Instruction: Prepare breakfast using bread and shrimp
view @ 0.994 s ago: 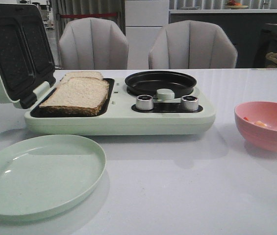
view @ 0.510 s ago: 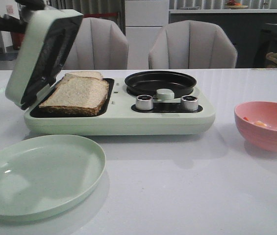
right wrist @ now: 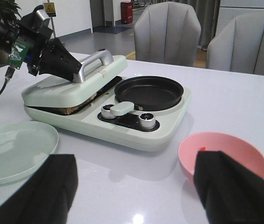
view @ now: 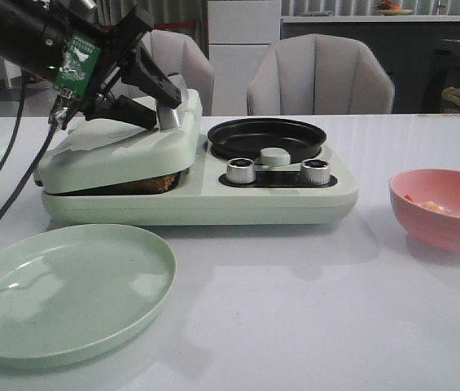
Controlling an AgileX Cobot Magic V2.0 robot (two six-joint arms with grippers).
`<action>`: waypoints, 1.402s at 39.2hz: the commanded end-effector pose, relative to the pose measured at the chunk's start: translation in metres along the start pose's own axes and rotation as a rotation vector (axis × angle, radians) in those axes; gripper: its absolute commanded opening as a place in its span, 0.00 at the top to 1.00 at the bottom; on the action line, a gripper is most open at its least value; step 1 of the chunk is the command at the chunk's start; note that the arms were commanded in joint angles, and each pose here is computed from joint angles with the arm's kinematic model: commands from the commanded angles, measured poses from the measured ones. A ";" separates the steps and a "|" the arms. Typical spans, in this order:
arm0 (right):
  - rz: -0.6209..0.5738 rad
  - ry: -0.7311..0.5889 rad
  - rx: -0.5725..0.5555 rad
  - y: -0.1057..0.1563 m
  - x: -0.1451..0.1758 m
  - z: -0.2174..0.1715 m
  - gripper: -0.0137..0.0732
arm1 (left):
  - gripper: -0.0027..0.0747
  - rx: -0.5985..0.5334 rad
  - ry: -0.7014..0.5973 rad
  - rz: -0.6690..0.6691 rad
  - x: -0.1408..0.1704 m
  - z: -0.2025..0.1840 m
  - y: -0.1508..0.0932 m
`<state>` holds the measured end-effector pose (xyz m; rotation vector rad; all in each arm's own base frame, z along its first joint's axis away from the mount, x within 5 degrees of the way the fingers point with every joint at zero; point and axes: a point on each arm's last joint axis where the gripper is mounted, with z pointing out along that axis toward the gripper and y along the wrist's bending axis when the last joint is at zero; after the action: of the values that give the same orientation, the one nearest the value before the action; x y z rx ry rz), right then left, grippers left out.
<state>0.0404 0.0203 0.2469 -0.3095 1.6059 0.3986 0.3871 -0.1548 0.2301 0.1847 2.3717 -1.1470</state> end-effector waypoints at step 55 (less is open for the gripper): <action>-0.003 -0.105 0.001 0.001 -0.016 -0.002 0.14 | 0.66 -0.677 -0.410 0.550 0.077 -0.273 -0.140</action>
<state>0.0404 0.0203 0.2469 -0.3095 1.6059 0.3986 0.1921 -0.0449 0.4217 0.3585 2.1702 -0.0512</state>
